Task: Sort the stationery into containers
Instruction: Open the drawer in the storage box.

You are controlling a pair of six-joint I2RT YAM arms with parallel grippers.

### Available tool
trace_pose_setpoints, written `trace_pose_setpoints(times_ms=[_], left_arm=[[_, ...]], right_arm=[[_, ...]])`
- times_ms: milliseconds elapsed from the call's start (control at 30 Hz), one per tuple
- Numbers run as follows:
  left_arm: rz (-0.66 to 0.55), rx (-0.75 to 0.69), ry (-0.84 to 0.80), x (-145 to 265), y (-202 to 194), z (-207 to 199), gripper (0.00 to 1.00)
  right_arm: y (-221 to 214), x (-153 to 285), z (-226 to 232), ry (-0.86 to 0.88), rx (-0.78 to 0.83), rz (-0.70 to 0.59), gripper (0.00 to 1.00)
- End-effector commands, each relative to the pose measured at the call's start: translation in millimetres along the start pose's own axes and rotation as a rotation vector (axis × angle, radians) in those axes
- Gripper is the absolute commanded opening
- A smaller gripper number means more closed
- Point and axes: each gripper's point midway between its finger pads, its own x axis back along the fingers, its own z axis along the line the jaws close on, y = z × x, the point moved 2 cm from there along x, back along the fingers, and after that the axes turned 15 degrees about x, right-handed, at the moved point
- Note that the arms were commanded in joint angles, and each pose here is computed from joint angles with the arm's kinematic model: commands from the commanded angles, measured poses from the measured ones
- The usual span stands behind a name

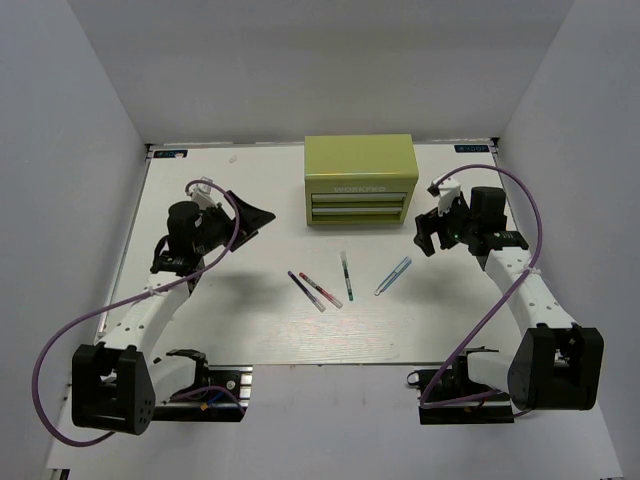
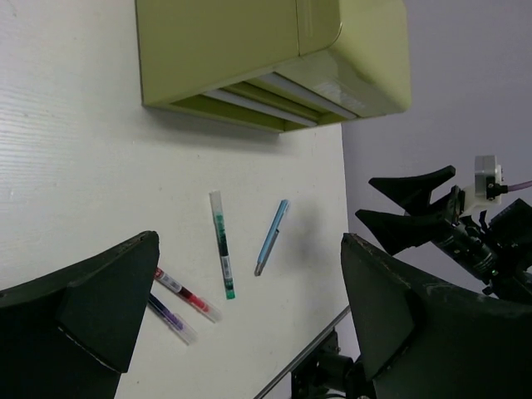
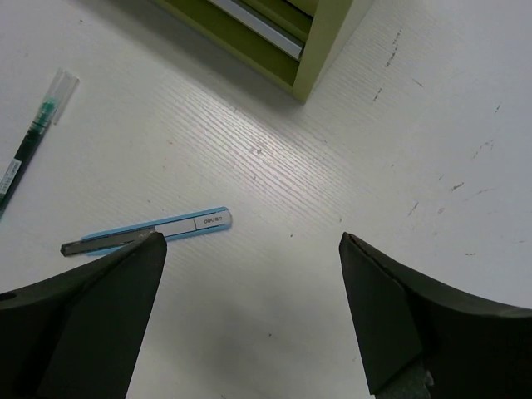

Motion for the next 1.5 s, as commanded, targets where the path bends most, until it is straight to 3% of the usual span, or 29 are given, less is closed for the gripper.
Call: trace_pose_setpoints(times_ms=[0,167,267,500,567,733,900,1000,1133,1267,1467], left_arm=[[0.007,-0.048,-0.078,-3,-1,-28,1.0],[0.043,-0.051,-0.076,-18,-16,-30,1.0],[0.054,-0.056,-0.086,-27,-23,-37,1.0],[0.067,-0.039,-0.111,-51,-41,-46,1.0],[0.069,-0.024,-0.112,-59,-47,-42,1.0],[0.085,-0.003,-0.095,-85,-66,-42,1.0],[0.042,0.008,-0.077,-109,-73,-48,0.9],[-0.059,0.049,-0.063,-119,-66,-47,0.74],[-0.141,0.139,-0.064,-128,-70,-40,0.52],[-0.186,0.259,-0.124,-140,-78,-35,0.53],[-0.2,0.29,-0.115,-164,-88,-25,0.6]], right_arm=[[19,6,-2,0.03,0.074,-0.063,0.9],[23,11,25,0.195,0.122,-0.113,0.9],[26,23,45,0.335,0.291,-0.173,0.9],[60,32,37,0.323,0.335,-0.27,0.9],[70,35,35,0.311,0.364,-0.307,0.77],[90,38,29,0.289,0.459,-0.367,0.6],[109,30,16,0.202,0.553,-0.406,0.6],[139,29,-1,0.079,0.677,-0.504,0.62],[165,21,-14,0.021,0.729,-0.55,0.55],[187,12,-23,0.007,0.742,-0.574,0.53],[191,-18,-25,0.006,0.804,-0.55,0.55]])
